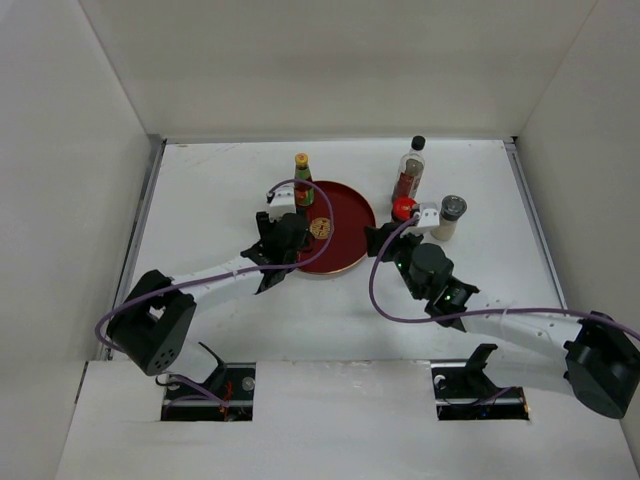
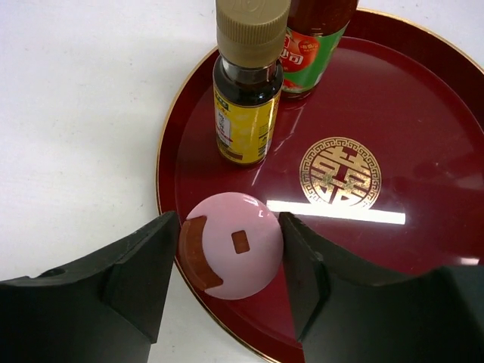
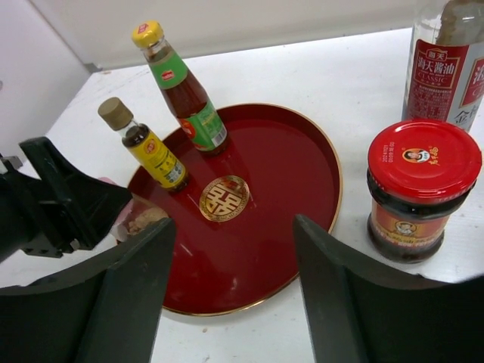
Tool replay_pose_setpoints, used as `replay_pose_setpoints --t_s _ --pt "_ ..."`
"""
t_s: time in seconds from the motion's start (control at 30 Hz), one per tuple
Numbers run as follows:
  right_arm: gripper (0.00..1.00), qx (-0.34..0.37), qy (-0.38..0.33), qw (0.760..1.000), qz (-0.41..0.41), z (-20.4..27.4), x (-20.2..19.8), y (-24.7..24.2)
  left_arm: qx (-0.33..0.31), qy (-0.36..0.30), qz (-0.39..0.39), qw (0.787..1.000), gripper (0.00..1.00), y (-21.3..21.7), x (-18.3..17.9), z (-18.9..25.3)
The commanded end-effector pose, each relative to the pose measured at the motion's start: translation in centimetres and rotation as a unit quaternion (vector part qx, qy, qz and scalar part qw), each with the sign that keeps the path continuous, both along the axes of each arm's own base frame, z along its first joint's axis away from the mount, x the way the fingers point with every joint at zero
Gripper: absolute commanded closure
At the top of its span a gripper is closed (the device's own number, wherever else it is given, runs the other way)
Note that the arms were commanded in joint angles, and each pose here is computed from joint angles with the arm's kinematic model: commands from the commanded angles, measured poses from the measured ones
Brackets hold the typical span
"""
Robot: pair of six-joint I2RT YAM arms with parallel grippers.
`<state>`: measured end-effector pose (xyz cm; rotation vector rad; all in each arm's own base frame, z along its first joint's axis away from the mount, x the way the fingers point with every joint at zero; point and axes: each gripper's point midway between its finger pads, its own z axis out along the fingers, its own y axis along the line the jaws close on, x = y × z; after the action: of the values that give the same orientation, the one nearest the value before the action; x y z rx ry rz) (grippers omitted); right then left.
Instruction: Organize the condiment bottles
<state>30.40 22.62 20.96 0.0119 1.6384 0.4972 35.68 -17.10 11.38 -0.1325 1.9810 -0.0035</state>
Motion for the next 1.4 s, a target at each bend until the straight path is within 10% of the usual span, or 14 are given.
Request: replay_pose_setpoints --t_s 0.0,0.17,0.37,0.53,0.7,0.83,1.17,1.37 --pt "0.43 0.034 -0.033 0.999 0.009 2.8 -0.2 0.3 -0.031 -0.040 0.003 0.999 0.41 -0.6 1.0 3.0" --pt "0.73 0.035 -0.055 0.997 0.036 3.9 -1.3 0.3 -0.049 -0.066 0.004 0.997 0.19 0.0 0.5 5.4" --pt "0.76 0.048 -0.062 0.996 0.036 4.6 -1.9 -0.4 -0.090 -0.125 0.002 0.988 0.09 1.1 -1.2 10.3" --pt "0.67 0.018 -0.037 0.999 0.000 3.3 -0.6 -1.3 -0.158 -0.195 -0.011 0.968 0.18 1.9 -4.0 13.6" --pt "0.34 -0.051 -0.008 0.997 -0.065 3.6 0.6 -4.1 -0.209 -0.228 -0.021 0.951 0.61 3.0 -7.5 12.7" --pt "0.07 -0.071 0.023 0.989 -0.124 3.3 1.4 -7.5 -0.206 -0.224 0.032 0.952 0.73 5.8 -9.3 9.5" --pt "0.00 -0.122 0.126 0.980 -0.094 -0.7 5.3 -9.5 -0.204 -0.241 0.138 0.938 0.37 10.5 -10.4 7.3" --pt "0.00 -0.136 0.141 0.978 -0.078 -1.5 7.2 -7.9 -0.211 -0.239 0.128 0.939 0.32 9.6 -10.2 6.0"
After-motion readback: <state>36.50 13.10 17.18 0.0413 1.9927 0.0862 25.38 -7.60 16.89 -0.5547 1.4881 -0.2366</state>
